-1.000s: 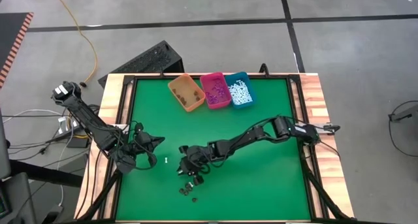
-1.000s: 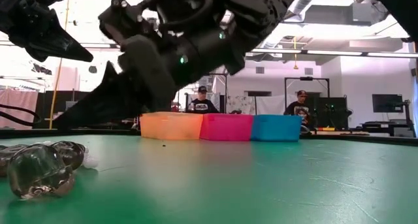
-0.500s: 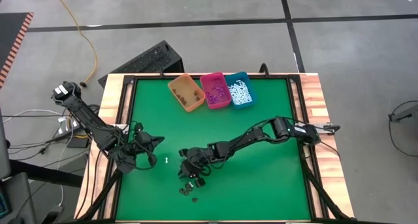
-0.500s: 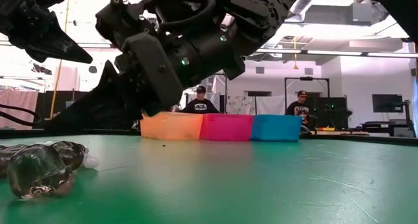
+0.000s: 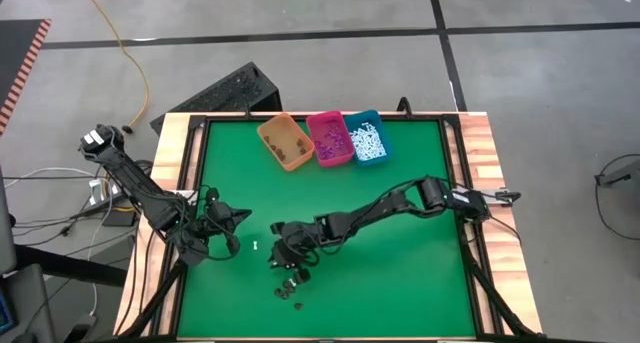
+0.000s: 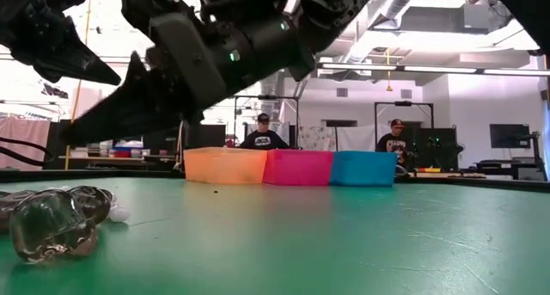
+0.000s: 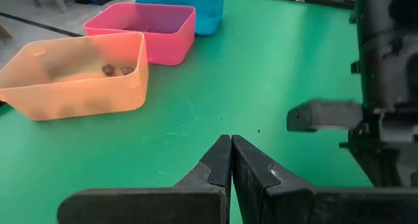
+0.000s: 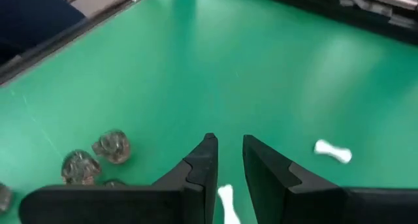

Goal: Sort Halloween decoration
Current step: Put the white bone toy into the blue bin

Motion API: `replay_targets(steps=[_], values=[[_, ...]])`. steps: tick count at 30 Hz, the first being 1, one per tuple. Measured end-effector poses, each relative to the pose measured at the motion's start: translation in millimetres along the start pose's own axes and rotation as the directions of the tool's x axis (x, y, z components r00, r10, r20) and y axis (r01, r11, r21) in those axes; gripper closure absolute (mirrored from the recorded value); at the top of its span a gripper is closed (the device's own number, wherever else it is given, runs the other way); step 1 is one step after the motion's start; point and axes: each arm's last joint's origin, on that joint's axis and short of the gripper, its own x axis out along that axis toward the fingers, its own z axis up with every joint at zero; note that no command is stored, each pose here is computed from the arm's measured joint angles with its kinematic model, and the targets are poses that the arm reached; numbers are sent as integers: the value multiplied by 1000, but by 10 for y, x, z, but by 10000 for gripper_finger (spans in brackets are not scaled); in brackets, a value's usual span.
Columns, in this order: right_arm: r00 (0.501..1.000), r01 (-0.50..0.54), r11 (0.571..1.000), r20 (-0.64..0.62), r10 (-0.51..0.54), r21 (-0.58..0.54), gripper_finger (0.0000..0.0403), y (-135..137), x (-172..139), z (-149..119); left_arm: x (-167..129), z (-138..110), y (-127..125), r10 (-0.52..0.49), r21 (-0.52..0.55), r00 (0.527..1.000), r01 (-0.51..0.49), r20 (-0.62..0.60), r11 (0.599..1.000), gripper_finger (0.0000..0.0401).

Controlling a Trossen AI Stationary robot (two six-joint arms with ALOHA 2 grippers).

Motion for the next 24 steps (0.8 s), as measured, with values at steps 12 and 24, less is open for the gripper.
replay_targets(steps=[12, 24], values=[[992, 12, 994, -129, 2, 108, 172, -109, -59, 75, 0, 3, 8, 21, 17, 1000, -21, 18, 1000, 401], [997, 8, 997, -83, -2, 71, 189, -27, 44, -95, 0, -2, 15, 26, 24, 1000, -26, 17, 999, 401]])
